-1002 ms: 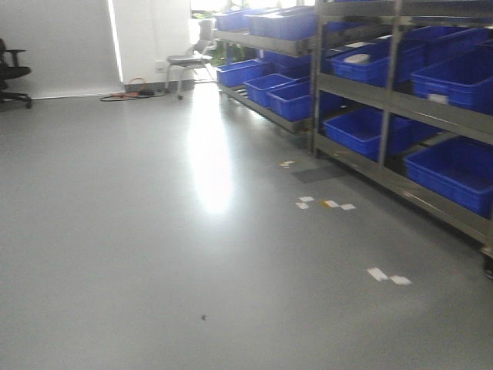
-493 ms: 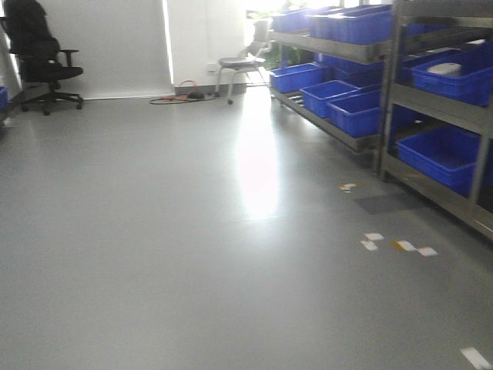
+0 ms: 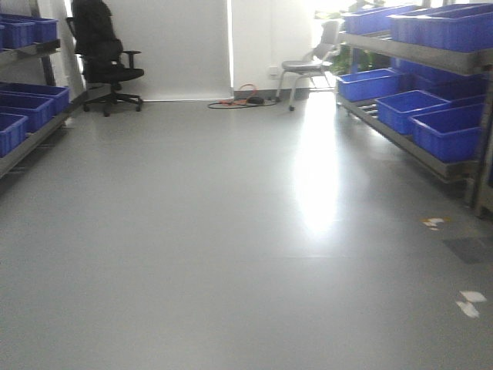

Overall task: Pick and sort blue part to right shelf
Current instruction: 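Drive along the aisle toward the shelf of empty blue bins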

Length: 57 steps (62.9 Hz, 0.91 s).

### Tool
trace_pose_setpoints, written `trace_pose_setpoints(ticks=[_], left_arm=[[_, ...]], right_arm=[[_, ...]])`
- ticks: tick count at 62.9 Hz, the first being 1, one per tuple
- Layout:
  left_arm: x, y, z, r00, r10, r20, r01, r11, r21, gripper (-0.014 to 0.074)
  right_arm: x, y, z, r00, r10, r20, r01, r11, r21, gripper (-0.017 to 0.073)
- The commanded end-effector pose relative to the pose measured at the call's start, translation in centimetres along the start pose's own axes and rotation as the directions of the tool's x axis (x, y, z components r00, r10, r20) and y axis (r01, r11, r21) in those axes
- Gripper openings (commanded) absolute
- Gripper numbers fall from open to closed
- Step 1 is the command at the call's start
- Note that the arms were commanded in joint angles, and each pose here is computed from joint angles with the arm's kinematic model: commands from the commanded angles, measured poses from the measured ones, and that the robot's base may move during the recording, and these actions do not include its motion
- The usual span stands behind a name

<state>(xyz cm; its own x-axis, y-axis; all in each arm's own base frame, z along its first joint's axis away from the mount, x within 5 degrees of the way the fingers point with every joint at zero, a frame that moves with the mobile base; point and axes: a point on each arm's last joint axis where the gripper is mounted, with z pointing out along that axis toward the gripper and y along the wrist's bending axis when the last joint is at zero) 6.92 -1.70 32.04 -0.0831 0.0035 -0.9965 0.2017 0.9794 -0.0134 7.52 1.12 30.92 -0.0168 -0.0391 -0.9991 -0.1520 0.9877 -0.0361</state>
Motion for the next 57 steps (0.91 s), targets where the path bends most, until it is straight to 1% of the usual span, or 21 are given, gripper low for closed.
trace_pose_setpoints(ticks=[1,57], left_arm=[[-1.89,0.21,-0.28,0.994,-0.012,0.109,0.015,1.0,-0.026,0.0332],[-1.89,0.21,-0.28,0.994,-0.012,0.109,0.015,1.0,-0.026,0.0332]], right_arm=[[-1.76,-0.03,-0.14,0.993,-0.024,0.112,0.024,1.0,0.003,0.0393],[-1.76,-0.03,-0.14,0.993,-0.024,0.112,0.024,1.0,0.003,0.0393]])
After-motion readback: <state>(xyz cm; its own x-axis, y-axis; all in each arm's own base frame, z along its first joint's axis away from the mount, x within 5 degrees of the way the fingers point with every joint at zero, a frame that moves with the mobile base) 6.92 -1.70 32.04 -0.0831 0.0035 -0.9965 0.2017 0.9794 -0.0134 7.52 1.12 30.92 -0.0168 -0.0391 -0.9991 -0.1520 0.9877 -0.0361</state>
